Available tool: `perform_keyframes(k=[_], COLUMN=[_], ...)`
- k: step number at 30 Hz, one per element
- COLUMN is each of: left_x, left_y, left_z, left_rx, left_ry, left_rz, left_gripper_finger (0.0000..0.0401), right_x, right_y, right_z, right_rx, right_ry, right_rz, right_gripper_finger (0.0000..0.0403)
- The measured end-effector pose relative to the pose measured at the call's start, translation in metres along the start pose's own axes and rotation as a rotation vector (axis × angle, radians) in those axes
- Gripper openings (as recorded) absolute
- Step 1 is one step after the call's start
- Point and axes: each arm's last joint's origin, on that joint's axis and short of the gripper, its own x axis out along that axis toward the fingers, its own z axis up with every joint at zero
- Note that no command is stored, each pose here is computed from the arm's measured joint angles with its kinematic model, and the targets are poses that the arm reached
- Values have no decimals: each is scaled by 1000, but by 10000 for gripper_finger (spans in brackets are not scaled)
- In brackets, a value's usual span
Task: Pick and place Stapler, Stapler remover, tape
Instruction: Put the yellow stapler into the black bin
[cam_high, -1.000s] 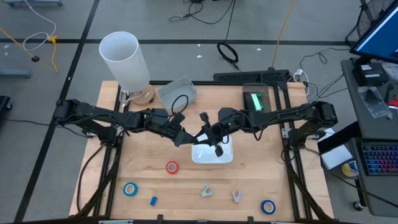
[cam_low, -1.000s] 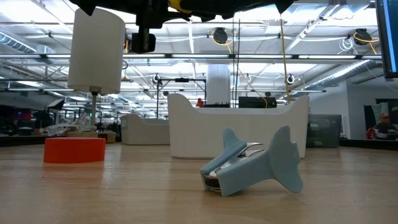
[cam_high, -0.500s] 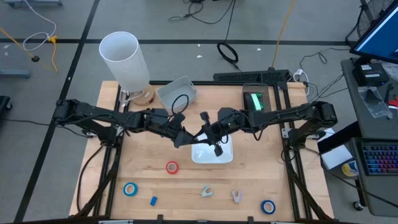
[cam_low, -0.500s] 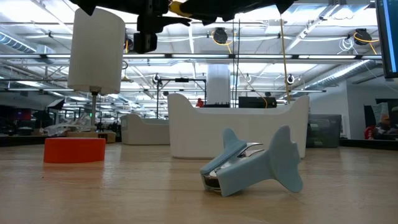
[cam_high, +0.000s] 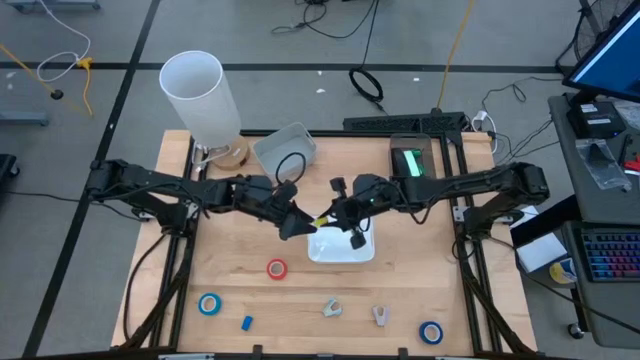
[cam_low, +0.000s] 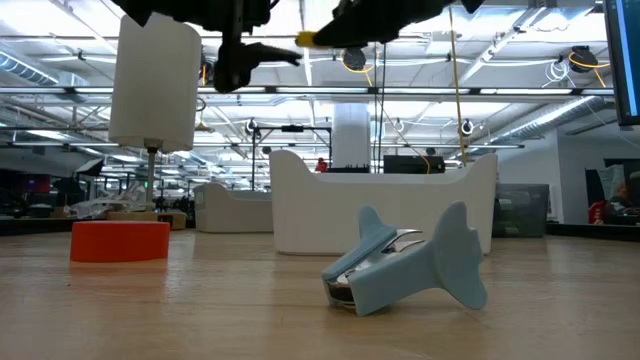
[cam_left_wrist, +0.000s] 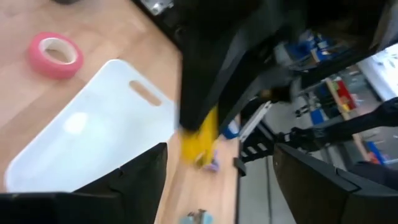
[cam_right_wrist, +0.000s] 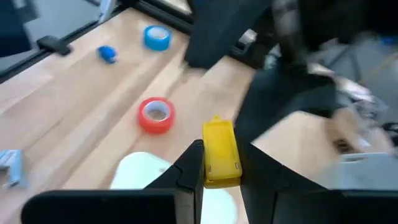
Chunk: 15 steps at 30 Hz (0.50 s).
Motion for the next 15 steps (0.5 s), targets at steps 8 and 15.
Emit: perform_keyframes(k=[8,15], left_x=[-1,-1], left_y=[7,10], left_z=[-2,-2], left_rx=[-13,-13], left_ry=[21,-22], left_rz=[68,141], left_gripper_finger=[267,260], right_x=[-36,-69], right_y=[0,-12], right_z=[-4,-25], right_rx=[-7,36], right_ry=[232,552], right_rz=[-169,-444], right_gripper_finger=[64,66])
